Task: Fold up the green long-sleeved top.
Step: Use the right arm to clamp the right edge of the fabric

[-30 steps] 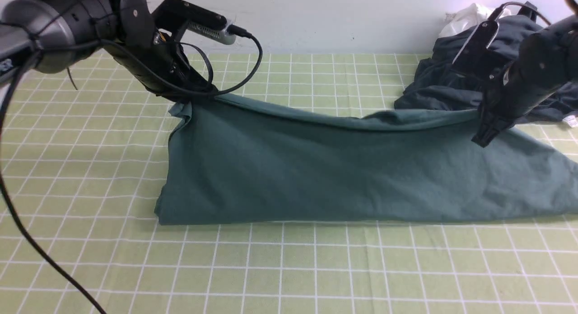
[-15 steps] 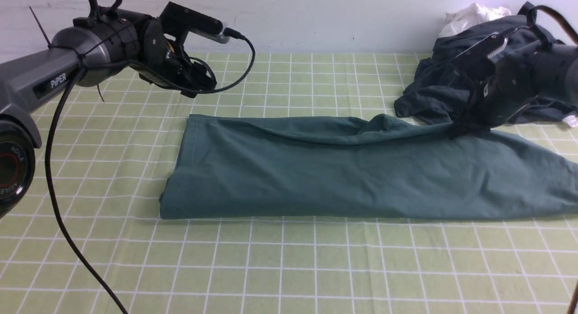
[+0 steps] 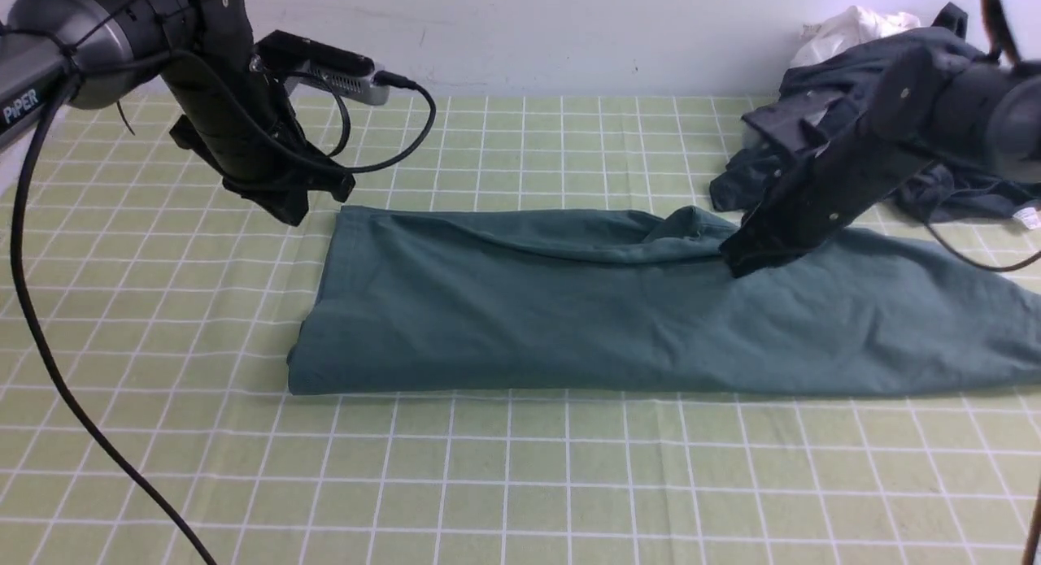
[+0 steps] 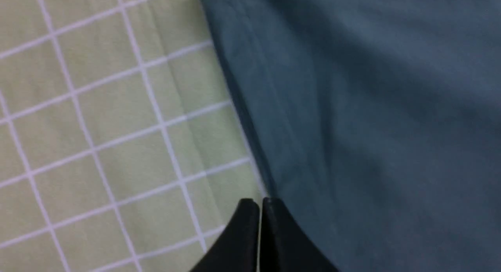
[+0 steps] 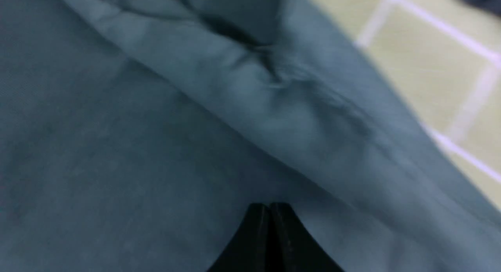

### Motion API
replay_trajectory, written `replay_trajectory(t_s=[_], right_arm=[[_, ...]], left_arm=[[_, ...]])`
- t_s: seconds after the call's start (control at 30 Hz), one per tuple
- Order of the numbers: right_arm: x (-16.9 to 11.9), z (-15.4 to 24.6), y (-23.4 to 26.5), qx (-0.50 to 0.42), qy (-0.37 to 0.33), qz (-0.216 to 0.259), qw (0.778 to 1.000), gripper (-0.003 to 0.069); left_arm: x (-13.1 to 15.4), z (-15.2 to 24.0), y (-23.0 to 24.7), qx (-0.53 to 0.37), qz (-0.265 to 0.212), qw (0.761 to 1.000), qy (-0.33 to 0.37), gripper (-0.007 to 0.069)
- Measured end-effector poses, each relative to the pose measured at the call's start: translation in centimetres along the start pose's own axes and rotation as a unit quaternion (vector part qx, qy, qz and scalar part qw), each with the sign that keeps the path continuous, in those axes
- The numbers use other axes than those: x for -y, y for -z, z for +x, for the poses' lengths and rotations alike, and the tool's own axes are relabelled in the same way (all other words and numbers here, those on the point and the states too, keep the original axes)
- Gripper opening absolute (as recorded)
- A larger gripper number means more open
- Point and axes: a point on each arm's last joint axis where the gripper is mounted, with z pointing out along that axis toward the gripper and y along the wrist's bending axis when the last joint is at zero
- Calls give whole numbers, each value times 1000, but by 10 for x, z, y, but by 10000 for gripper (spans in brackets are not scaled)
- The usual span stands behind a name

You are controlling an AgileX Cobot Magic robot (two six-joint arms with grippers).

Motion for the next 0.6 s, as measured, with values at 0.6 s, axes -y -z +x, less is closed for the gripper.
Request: replay_trajectory(t_s=[0.6], right_arm=[[59,-25,85,226,-84,151,959,78]], left_arm=[[45,133,303,293,-89,951,-35,-4]])
